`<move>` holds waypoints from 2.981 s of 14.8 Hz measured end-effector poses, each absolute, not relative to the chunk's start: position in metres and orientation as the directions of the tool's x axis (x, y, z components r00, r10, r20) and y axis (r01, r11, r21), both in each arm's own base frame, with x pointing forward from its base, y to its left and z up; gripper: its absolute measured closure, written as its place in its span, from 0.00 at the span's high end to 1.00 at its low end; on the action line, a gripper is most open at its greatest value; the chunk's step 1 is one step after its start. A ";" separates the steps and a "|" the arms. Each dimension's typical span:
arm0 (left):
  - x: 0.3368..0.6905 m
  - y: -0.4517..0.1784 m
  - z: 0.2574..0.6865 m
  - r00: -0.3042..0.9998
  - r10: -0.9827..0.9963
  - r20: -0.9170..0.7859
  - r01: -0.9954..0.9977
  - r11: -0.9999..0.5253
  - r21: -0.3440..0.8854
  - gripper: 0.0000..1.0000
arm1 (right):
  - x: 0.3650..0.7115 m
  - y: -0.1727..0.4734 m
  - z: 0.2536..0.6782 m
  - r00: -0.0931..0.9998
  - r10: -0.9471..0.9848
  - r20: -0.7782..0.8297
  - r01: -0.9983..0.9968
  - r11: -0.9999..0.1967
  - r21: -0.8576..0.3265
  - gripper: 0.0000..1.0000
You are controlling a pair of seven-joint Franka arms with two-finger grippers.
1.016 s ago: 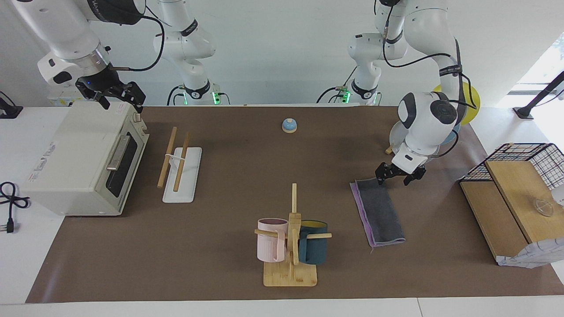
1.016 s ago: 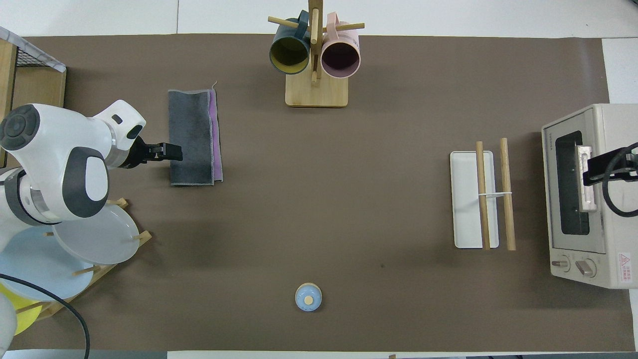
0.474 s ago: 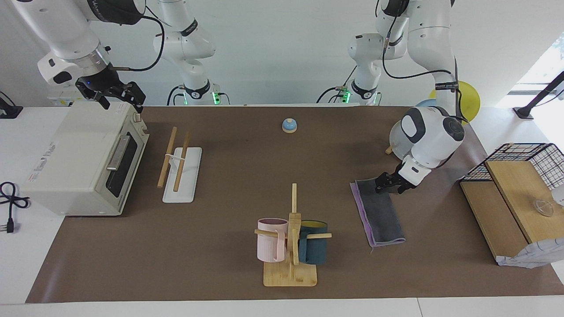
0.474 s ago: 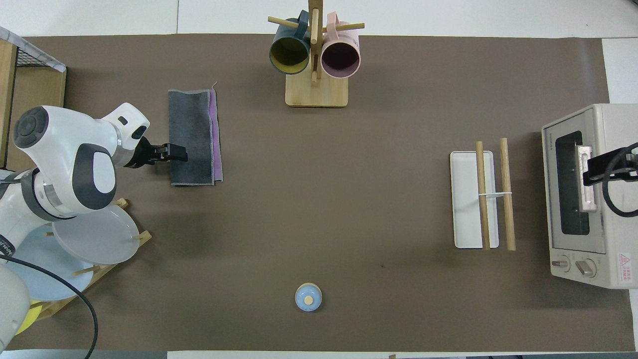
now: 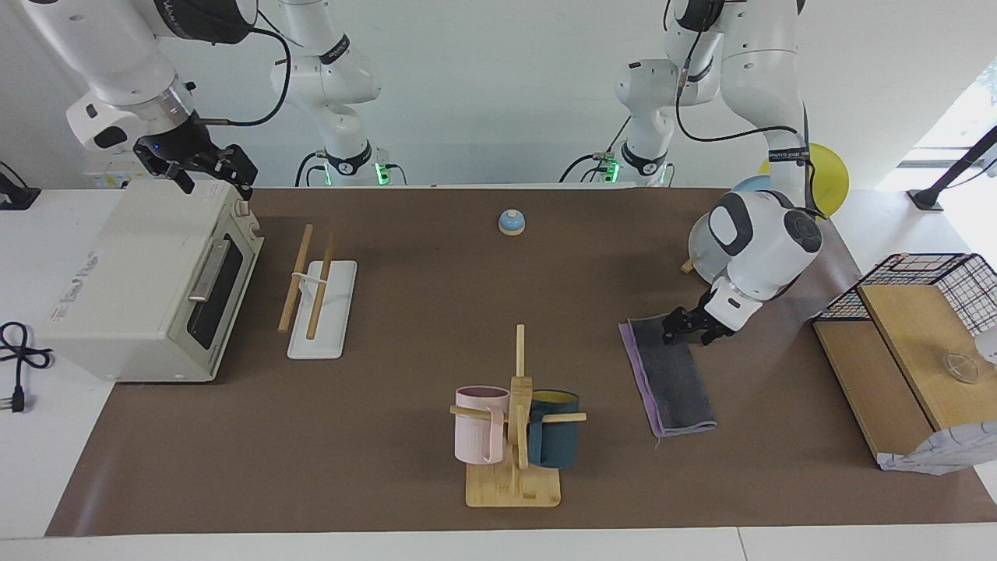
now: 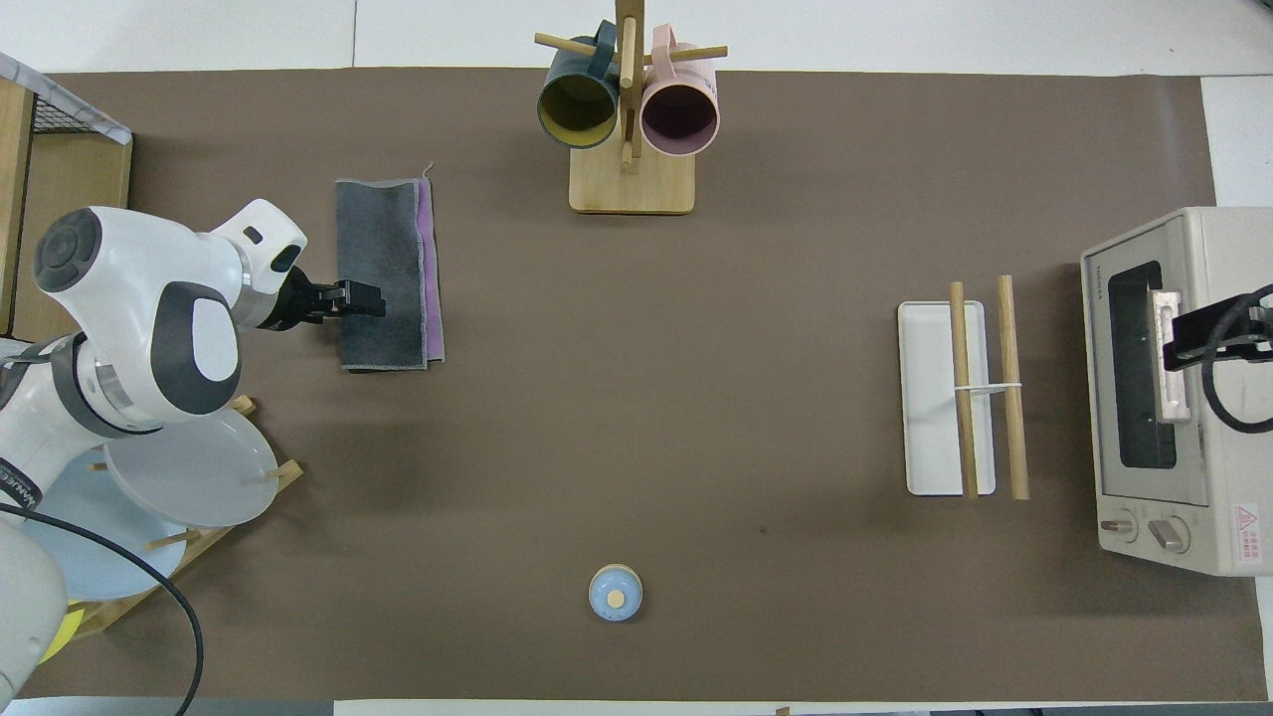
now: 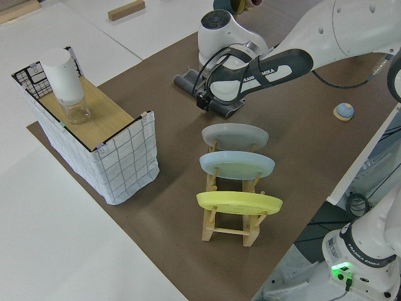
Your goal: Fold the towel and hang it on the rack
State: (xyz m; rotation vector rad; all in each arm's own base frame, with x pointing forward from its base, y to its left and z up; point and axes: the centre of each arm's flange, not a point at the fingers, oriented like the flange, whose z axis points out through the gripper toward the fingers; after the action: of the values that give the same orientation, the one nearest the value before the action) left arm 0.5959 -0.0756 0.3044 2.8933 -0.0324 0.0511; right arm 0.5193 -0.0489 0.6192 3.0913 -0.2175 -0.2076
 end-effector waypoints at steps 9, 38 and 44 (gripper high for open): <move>0.595 -0.081 0.298 0.999 -0.027 0.029 -0.033 -0.968 0.248 0.61 | 0.519 -0.049 0.619 0.981 -0.142 -0.131 -0.137 -0.990 0.045 1.00; 0.633 -0.097 0.438 0.903 0.407 -0.134 0.429 -0.857 0.285 0.02 | 0.519 -0.049 0.619 0.981 -0.142 -0.131 -0.137 -0.990 0.045 1.00; 0.624 -0.135 0.474 0.677 0.695 -0.242 0.736 -0.637 0.227 0.02 | 0.519 -0.049 0.619 0.981 -0.142 -0.131 -0.137 -0.990 0.045 1.00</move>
State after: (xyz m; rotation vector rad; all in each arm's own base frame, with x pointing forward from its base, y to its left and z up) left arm 0.6241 -0.1354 0.4744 2.5855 1.1364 -0.1898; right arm 0.5193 -0.0489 0.6192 3.0913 -0.2176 -0.2076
